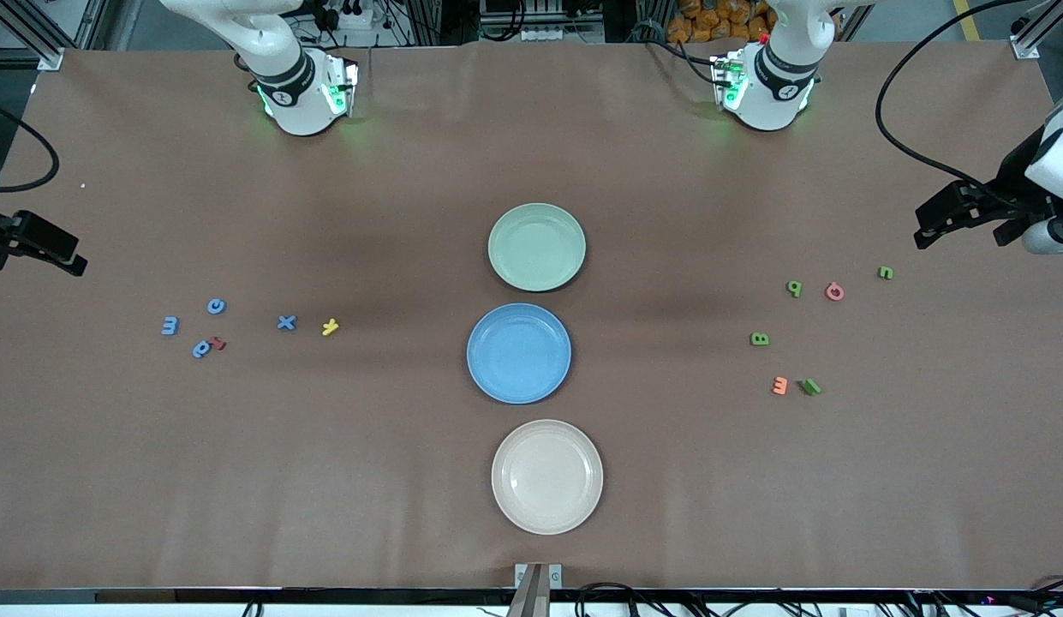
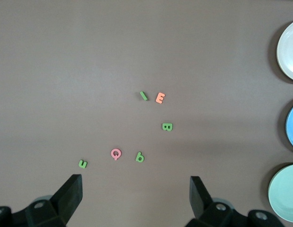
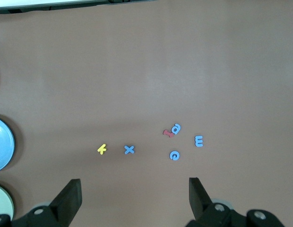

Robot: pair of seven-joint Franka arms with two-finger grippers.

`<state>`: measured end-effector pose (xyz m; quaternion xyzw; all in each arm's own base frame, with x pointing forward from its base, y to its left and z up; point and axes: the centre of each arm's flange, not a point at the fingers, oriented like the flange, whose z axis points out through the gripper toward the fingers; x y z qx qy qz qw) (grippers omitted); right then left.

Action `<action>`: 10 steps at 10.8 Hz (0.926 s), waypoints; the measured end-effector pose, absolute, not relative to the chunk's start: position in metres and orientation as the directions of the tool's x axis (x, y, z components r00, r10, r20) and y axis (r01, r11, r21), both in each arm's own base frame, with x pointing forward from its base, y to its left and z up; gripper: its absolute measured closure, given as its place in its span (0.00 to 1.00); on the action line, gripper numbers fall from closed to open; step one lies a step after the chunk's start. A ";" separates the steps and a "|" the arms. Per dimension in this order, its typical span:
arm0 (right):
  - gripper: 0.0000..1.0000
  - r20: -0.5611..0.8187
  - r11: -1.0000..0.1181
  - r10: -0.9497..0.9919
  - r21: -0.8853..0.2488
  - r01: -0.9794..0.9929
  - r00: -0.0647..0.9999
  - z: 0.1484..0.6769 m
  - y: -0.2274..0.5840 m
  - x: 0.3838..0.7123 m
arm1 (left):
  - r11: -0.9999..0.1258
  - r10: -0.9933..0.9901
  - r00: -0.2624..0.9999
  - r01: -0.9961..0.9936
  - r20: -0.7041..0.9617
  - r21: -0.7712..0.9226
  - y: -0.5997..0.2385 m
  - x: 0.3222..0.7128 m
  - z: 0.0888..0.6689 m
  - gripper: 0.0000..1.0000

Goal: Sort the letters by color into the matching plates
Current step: 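Move the left gripper and the right gripper toward their letter piles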

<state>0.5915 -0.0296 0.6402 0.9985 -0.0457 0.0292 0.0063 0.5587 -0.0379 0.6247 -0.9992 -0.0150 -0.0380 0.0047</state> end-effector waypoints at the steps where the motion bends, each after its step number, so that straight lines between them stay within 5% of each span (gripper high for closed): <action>1: 0.00 0.054 -0.996 -0.091 0.010 -0.092 0.994 0.638 -0.030 0.592 | -1.000 0.029 0.997 0.030 0.065 -0.009 -0.038 0.559 0.619 0.00; 10: 0.00 0.007 -0.987 -0.149 -0.054 -0.148 0.989 0.543 -0.031 0.604 | -0.998 0.059 0.998 0.060 -0.003 0.013 -0.018 0.606 0.416 0.00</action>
